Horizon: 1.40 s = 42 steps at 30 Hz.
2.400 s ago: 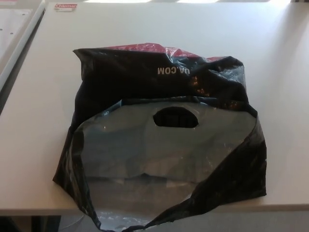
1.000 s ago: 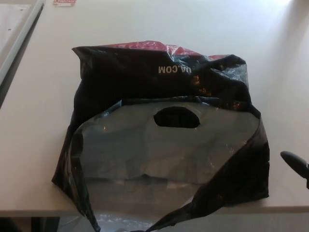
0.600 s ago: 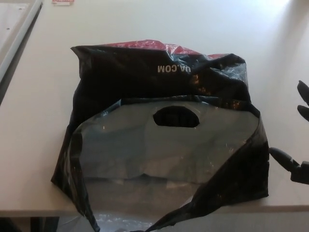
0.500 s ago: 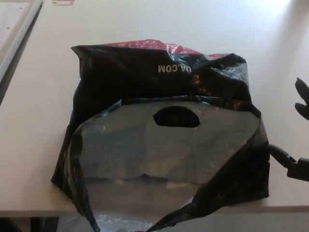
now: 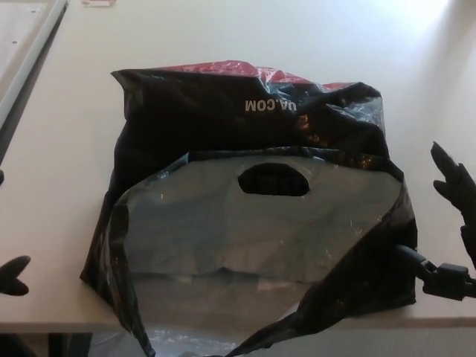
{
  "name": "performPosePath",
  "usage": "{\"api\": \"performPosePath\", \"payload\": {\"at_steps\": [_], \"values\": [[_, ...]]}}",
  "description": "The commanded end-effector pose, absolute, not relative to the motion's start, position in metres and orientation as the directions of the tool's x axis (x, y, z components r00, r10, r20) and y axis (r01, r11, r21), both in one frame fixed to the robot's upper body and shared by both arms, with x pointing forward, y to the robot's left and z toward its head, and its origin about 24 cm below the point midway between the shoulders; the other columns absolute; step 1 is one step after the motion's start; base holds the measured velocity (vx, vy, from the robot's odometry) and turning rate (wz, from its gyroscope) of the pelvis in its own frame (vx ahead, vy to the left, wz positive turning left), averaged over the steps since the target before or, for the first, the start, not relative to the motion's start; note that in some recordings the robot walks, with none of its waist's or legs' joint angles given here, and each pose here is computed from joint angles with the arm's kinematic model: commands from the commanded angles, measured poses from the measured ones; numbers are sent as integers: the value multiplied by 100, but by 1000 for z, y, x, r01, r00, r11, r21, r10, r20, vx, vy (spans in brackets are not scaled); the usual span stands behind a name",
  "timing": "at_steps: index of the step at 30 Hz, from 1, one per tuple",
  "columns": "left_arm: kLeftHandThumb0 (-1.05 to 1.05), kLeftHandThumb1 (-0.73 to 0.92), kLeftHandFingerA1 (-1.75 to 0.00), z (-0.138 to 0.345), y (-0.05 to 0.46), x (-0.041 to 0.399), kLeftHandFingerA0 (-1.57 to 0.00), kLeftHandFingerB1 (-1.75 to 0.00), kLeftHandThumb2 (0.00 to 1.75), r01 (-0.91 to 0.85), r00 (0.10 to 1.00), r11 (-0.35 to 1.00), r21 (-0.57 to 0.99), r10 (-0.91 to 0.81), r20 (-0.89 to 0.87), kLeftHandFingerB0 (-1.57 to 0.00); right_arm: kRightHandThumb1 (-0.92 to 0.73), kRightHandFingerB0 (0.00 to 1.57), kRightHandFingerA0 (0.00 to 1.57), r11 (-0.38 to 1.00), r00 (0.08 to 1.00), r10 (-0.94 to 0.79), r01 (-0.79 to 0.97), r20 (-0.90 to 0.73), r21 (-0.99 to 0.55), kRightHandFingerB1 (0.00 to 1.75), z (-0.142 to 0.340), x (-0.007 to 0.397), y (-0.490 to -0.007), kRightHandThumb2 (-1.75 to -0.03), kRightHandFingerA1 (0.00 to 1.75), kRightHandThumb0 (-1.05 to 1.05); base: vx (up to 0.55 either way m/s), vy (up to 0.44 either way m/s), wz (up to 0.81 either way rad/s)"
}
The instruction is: A plastic bag is kept infront of the robot in the middle of the desk and the robot uses both its hands to grab it from the top and lifts it up and then releases it.
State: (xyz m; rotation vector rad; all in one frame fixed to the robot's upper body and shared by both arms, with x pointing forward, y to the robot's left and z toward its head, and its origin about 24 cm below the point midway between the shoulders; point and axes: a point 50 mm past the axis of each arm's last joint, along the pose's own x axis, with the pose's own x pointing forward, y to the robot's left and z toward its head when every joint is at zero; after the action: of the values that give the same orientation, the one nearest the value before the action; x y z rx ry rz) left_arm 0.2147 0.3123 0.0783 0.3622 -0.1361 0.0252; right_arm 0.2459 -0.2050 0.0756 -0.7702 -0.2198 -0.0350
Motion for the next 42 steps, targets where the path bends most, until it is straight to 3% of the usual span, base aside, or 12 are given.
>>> {"api": "performPosePath", "payload": {"at_steps": [1, 10, 12, 14, 19, 21, 29, 30, 35, 36, 37, 42], "values": [[-34, 40, -38, 72, 316, 216, -55, -32, 53, 69, 998, 943, 327, -61, -36, -32, -54, 0, 22, 685, 972, 68, 118, 225, -718, 17, 71, 241, -208, -56, 41, -38, 0, 0, 0], [-44, 33, -46, 63, 318, 224, -55, -40, 62, 170, 981, 917, 362, -123, -149, -31, -55, 0, 20, 672, 978, 85, 86, 193, -736, 17, 68, 243, -210, -56, 39, -42, 0, 0, 0], [-46, 34, -46, 61, 317, 227, -53, -41, 64, 207, 971, 890, 406, -137, -195, -31, -49, 0, 14, 681, 979, 94, 67, 179, -729, 14, 67, 243, -210, -70, 45, -43, 0, 0, 0], [-46, 34, -46, 63, 317, 229, -53, -40, 64, 264, 957, 860, 437, -177, -229, -30, -55, 0, 19, 660, 978, 113, 56, 173, -749, 18, 67, 243, -210, -56, 40, -43, 0, 0, 0], [-32, 37, -38, 81, 314, 246, -57, -33, 52, 373, 921, 779, 504, -248, -300, -33, -54, 0, 21, 647, 973, 151, 36, 173, -762, 20, 66, 244, -210, -56, 40, -42, 0, 0, 0], [-36, 33, -43, 93, 308, 254, -51, -37, 58, 393, 915, 751, 530, -261, -309, -30, -54, 0, 20, 642, 972, 160, 31, 173, -766, 20, 66, 244, -208, -56, 40, -42, 0, 0, 0], [-39, 33, -45, 113, 283, 272, -53, -36, 58, 427, 904, 730, 534, -320, -285, -30, -55, 0, 19, 642, 974, 197, -41, 113, -765, 15, 64, 244, -208, -56, 39, -43, 0, 0, 0], [-33, 33, -44, 113, 277, 273, -52, -35, 56, 424, 905, 734, 531, -327, -271, -31, -50, 0, 11, 653, 976, 209, -90, 64, -752, 10, 63, 244, -208, -72, 44, -47, 0, 0, 0], [-25, 39, -40, 108, 267, 271, -52, -31, 52, 427, 903, 753, 501, -331, -273, -30, -48, 0, 10, 679, 963, 268, -209, -28, -704, 11, 59, 243, -210, -70, 44, -45, 0, 0, 0], [-26, 38, -39, 106, 265, 270, -52, -31, 52, 429, 902, 755, 495, -333, -275, -30, -54, 0, 12, 684, 960, 276, -224, -38, -694, 15, 59, 243, -210, -56, 37, -42, 0, 0, 0], [-32, 34, -44, 104, 264, 270, -51, -35, 57, 437, 898, 759, 482, -339, -280, -28, -46, 0, 9, 676, 957, 285, -238, -51, -697, 11, 58, 243, -211, -72, 44, -50, 0, 0, 0], [-23, 38, -42, 92, 258, 266, -56, -31, 51, 467, 882, 769, 437, -373, -288, -31, -47, 0, 9, 666, 950, 302, -270, -80, -696, 8, 56, 248, -213, -72, 43, -52, 0, 0, 0]]}}
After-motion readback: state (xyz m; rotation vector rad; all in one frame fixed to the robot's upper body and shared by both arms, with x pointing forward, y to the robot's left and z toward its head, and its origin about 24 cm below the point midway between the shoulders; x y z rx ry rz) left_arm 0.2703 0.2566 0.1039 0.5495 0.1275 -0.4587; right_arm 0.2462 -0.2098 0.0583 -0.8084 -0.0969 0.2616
